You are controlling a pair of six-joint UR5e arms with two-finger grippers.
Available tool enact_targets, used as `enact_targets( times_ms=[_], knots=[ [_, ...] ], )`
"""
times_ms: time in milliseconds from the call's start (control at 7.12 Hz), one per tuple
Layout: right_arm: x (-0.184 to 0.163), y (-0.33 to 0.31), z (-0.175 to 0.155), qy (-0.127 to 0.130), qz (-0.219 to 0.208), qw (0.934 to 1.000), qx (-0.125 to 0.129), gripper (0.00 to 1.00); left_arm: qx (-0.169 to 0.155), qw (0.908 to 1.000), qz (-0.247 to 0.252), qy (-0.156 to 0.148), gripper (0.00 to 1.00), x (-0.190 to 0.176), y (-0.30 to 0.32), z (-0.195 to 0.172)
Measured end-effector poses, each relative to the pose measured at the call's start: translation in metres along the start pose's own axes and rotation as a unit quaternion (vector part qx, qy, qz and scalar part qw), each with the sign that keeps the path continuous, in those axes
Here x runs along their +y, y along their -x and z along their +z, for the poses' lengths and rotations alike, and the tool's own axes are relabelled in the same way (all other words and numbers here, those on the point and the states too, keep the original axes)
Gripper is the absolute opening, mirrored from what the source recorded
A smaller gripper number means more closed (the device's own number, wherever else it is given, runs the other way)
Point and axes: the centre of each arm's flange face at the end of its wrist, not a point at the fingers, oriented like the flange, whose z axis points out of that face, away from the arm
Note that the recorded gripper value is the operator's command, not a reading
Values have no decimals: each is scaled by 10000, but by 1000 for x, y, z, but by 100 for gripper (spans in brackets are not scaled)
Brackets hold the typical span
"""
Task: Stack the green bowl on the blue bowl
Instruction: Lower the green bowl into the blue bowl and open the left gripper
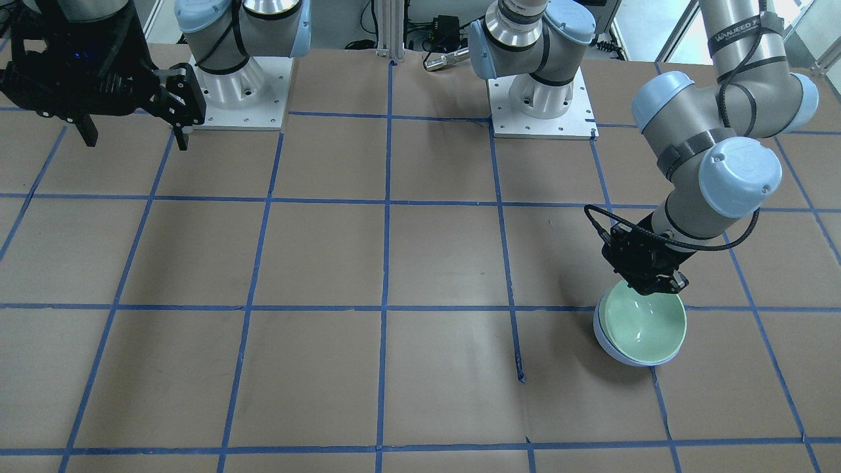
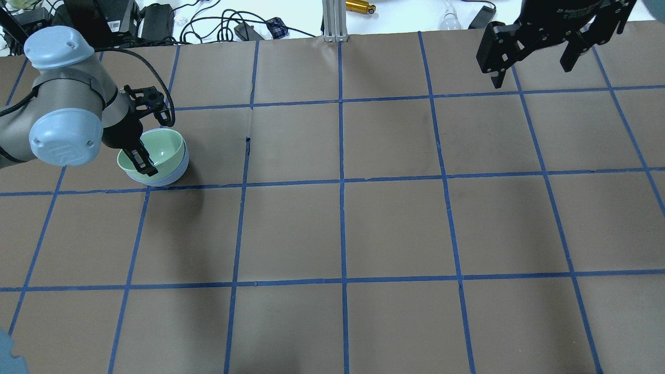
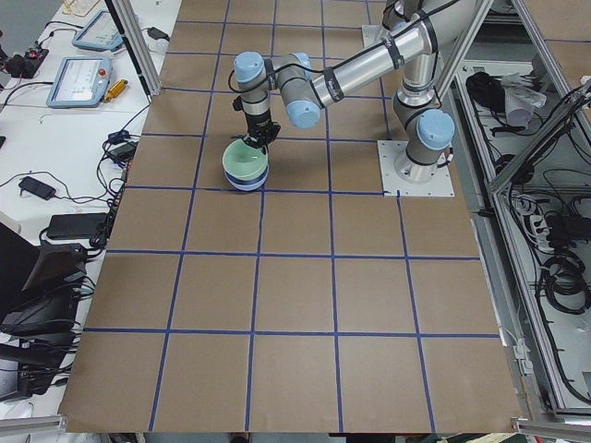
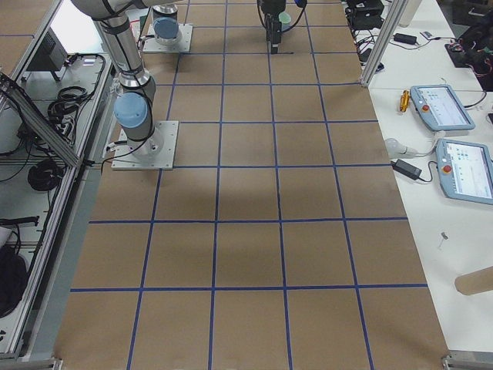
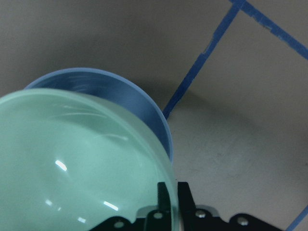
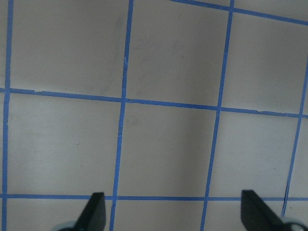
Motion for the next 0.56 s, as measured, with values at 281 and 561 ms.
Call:
enact_targets(
  times_ms=[281, 561],
  knots=[
    [0, 0, 0, 0, -1, 10000, 0, 100, -144, 9998, -111, -69, 100, -16, -12, -21],
    [0, 0, 0, 0, 1, 10000, 0, 100, -182, 9955, -915, -188, 100, -28, -28, -62]
  ],
)
